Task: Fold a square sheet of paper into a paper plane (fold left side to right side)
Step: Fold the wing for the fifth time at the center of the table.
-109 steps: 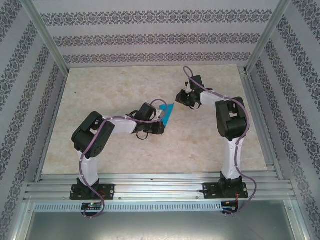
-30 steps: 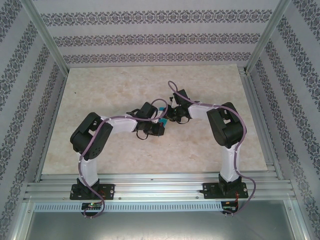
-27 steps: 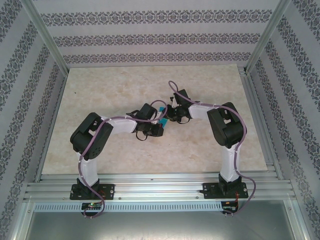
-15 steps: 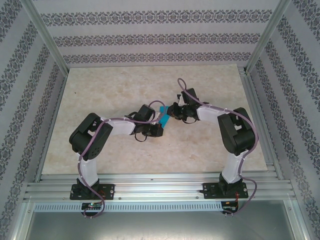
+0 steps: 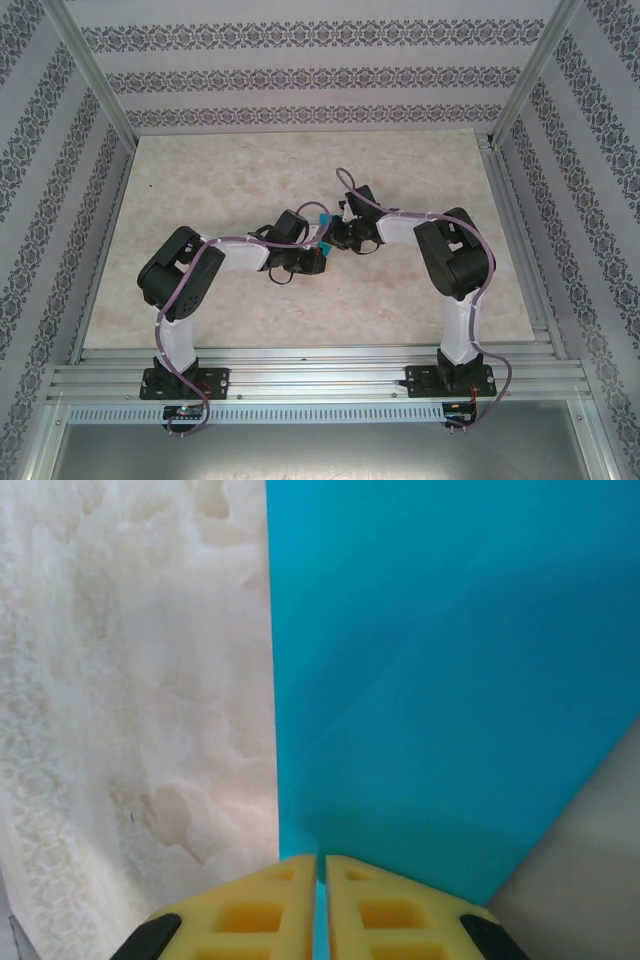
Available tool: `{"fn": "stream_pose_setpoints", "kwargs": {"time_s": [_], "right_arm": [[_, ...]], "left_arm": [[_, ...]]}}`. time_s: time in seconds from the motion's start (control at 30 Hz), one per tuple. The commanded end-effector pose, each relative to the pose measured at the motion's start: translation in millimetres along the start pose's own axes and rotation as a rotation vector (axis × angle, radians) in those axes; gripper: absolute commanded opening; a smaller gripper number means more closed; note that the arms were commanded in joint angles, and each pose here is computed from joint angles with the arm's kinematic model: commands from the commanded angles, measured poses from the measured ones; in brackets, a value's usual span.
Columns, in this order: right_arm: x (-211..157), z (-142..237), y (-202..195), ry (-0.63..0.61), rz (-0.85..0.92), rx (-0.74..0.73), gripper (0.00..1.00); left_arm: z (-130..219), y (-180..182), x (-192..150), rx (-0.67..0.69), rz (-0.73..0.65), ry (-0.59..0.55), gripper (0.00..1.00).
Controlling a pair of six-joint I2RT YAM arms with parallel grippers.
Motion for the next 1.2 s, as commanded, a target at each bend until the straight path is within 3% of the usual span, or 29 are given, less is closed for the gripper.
{"fn": "stream_pose_setpoints", "kwargs": {"time_s": [0.0,0.47,1.17], "right_arm": [[14.8,-0.4,-13.7,-0.039,0.05,-0.086,0.11],[44.4,9.9,-44.9,-0.104,0.068,-0.181,0.11],[95.5,25.7,-90.8,-0.154,0.017,-0.266,0.12]], "left_arm": [[-11.8,38.4,-32.4,0.131,0.074,0.09,0.0],[-7.0,52.7,-54.6,0.161,0.101,0.121,0.0],[-5.2,56.5,-61.2,0.165,0.111,0.127,0.0]]}}
Point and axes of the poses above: each hand's point on the last joint's axis, 136 mm out from that joint toward the fingers, its own z axis back along the fingers, its own y axis along the line the jaws close on, x = y × z, the point moved 6 cm from there along z, back along the fingers, and after that the axes turned 8 degrees about z, right-handed, at the moved point
